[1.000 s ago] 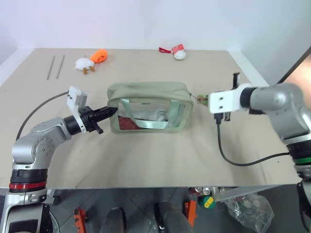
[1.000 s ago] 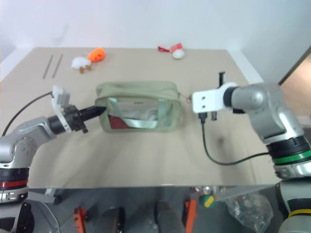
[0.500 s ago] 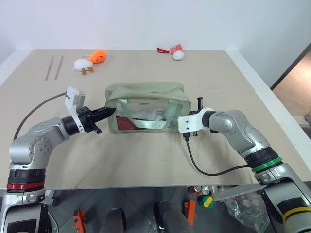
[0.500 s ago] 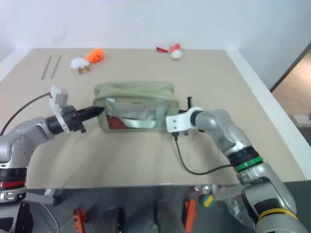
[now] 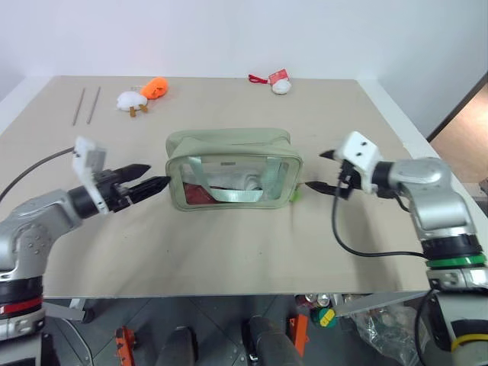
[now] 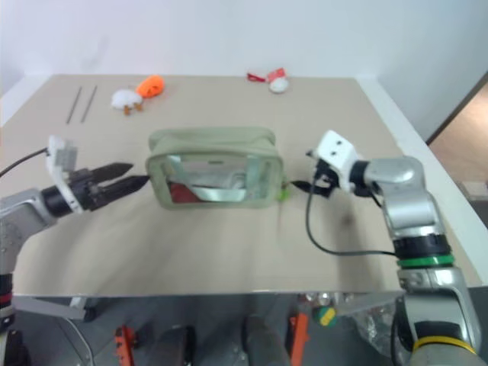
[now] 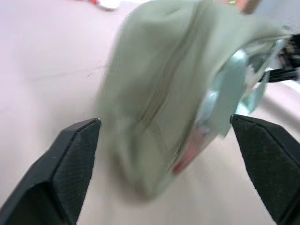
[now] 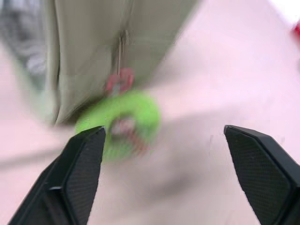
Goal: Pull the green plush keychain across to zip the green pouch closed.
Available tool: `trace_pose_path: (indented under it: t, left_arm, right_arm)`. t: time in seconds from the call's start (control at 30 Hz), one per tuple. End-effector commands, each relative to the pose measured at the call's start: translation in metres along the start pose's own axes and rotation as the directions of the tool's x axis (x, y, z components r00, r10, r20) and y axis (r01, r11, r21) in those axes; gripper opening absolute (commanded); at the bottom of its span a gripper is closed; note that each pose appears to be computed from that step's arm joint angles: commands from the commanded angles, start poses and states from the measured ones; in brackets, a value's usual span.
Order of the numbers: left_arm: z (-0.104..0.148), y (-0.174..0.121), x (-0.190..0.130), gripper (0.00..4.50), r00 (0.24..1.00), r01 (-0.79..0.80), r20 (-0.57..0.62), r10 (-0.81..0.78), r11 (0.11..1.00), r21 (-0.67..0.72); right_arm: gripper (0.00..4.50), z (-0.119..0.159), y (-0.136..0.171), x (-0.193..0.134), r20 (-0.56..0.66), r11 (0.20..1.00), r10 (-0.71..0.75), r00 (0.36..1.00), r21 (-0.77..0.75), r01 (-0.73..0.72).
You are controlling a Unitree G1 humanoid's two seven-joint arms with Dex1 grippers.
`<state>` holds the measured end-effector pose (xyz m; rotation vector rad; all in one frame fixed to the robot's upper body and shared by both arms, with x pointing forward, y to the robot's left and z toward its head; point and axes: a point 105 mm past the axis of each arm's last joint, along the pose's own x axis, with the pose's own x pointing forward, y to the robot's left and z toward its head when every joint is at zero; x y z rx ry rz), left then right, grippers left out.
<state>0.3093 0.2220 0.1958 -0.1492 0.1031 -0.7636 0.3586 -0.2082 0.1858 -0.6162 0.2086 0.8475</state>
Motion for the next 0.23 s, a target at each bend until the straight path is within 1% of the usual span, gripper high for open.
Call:
trace_pose_path:
  t: [0.03,0.13,0.23]
  left_arm:
    - [0.009,0.011,-0.028,4.41,0.995,-0.093,0.035,0.091,0.994,0.053]
    - [-0.001,0.028,-0.051,4.41,0.978,-0.208,0.030,0.207,0.978,0.031]
    - [0.000,0.034,-0.066,4.41,0.965,-0.256,0.060,0.256,0.967,0.003]
  right_arm:
    - [4.01,0.008,0.010,-0.027,0.076,0.997,0.055,0.996,0.044,-0.059]
    - [4.01,0.012,0.009,-0.041,0.143,0.992,0.023,0.989,0.116,-0.040]
    - [4.01,0.018,0.008,-0.050,0.193,0.986,-0.010,0.981,0.163,-0.022]
